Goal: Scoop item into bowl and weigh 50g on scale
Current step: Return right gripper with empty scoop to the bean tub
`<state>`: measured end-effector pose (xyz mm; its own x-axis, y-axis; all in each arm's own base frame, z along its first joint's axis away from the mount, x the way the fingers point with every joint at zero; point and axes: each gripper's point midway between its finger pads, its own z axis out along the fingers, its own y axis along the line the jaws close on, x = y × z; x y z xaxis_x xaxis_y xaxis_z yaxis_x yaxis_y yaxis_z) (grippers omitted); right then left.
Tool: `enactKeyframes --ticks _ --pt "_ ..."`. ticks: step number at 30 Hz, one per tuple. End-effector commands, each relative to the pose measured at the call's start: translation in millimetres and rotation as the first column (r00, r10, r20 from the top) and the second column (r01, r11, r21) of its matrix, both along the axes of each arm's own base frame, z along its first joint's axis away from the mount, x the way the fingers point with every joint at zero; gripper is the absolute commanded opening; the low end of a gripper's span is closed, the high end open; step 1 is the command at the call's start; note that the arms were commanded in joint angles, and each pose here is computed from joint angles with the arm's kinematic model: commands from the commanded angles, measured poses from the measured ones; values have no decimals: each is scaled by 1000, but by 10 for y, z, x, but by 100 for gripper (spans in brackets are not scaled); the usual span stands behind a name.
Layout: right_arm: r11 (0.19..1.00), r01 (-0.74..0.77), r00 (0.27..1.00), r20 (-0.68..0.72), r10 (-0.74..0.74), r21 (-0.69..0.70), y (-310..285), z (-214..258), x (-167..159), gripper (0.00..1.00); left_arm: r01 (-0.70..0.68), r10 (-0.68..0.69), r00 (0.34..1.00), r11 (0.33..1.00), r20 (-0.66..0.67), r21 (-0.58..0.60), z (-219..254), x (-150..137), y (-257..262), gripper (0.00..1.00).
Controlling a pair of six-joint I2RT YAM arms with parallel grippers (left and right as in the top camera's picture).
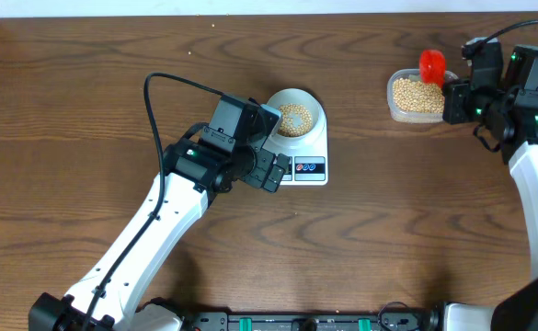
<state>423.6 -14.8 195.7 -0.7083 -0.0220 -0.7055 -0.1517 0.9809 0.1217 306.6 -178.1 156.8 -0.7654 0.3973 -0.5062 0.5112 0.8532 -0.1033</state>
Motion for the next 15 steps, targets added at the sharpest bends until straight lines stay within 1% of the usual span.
enactKeyframes --ticks 1,6,10,15 --pt "998 43 996 -71 -46 -38 -128 -257 42 1 6 -6 1000 1000 -11 1 -34 -3 3 100" --pt "997 57 986 -152 -64 -52 -183 -593 71 1 6 -6 1000 1000 -11 1 -32 -2 3 100" --pt "997 59 979 -192 -66 -41 -173 -742 70 1 6 -6 1000 1000 -11 1 -34 -3 3 100" --pt "998 34 977 -214 -21 59 -13 -818 78 1 6 -6 1000 1000 -11 1 -34 -3 3 100"
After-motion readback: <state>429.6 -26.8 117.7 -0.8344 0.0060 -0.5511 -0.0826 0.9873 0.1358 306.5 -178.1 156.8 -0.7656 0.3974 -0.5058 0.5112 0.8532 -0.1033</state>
